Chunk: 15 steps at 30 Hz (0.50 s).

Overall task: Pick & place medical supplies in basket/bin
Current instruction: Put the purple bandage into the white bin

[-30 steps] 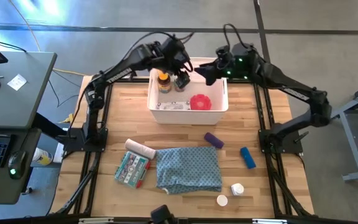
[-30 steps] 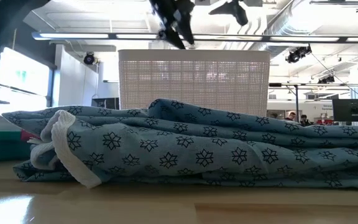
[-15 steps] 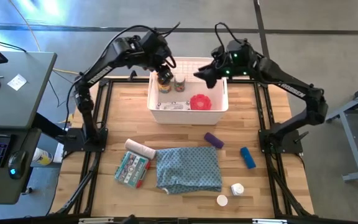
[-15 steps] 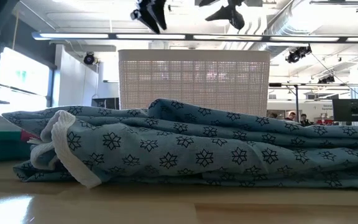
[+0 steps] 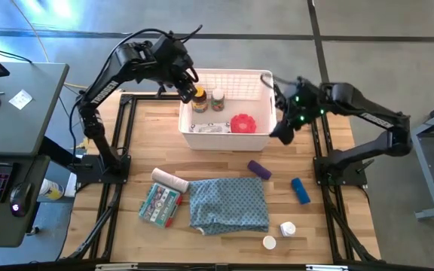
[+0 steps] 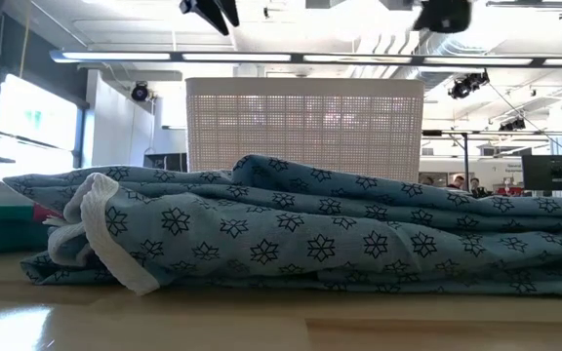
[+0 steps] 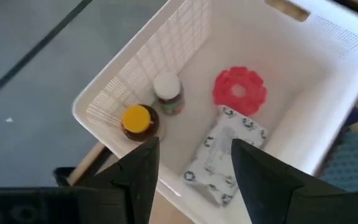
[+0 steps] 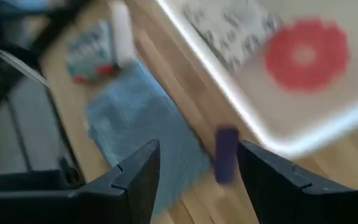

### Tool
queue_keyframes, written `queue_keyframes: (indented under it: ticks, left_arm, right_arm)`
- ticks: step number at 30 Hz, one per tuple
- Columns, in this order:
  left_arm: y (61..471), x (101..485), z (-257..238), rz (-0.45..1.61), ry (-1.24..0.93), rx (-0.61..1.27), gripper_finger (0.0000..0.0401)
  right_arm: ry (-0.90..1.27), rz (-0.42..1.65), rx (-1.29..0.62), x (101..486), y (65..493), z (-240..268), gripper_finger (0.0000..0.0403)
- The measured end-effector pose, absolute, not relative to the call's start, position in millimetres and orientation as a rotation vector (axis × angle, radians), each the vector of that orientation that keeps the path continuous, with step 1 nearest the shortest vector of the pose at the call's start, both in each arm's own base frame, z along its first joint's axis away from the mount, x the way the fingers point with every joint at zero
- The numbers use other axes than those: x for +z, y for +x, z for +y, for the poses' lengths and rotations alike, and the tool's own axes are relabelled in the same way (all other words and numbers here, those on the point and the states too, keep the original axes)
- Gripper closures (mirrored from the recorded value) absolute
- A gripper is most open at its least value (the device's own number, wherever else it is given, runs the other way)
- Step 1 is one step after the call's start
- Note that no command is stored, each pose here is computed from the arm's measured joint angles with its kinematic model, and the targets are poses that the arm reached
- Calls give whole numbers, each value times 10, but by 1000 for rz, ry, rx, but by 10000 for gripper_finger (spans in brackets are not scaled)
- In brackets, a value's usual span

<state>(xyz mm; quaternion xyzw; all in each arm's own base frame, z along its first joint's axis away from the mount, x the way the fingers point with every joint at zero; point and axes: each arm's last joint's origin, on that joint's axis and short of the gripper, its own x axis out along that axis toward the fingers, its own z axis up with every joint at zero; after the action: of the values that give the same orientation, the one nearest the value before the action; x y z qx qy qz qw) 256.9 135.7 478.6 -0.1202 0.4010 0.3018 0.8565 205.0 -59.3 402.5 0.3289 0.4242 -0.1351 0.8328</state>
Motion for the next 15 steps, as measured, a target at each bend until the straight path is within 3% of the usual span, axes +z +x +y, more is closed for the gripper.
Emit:
queue_keyframes:
  ticks: [9,15]
  left_arm:
    - [2484,4822,1157,841,-422,576,167]
    - [2566,4805,914,867,-443,529,167]
  right_arm:
    - [613,1095,-283,3447,2177,-118,197]
    - [630,1161,-236,2885,2257,116,174]
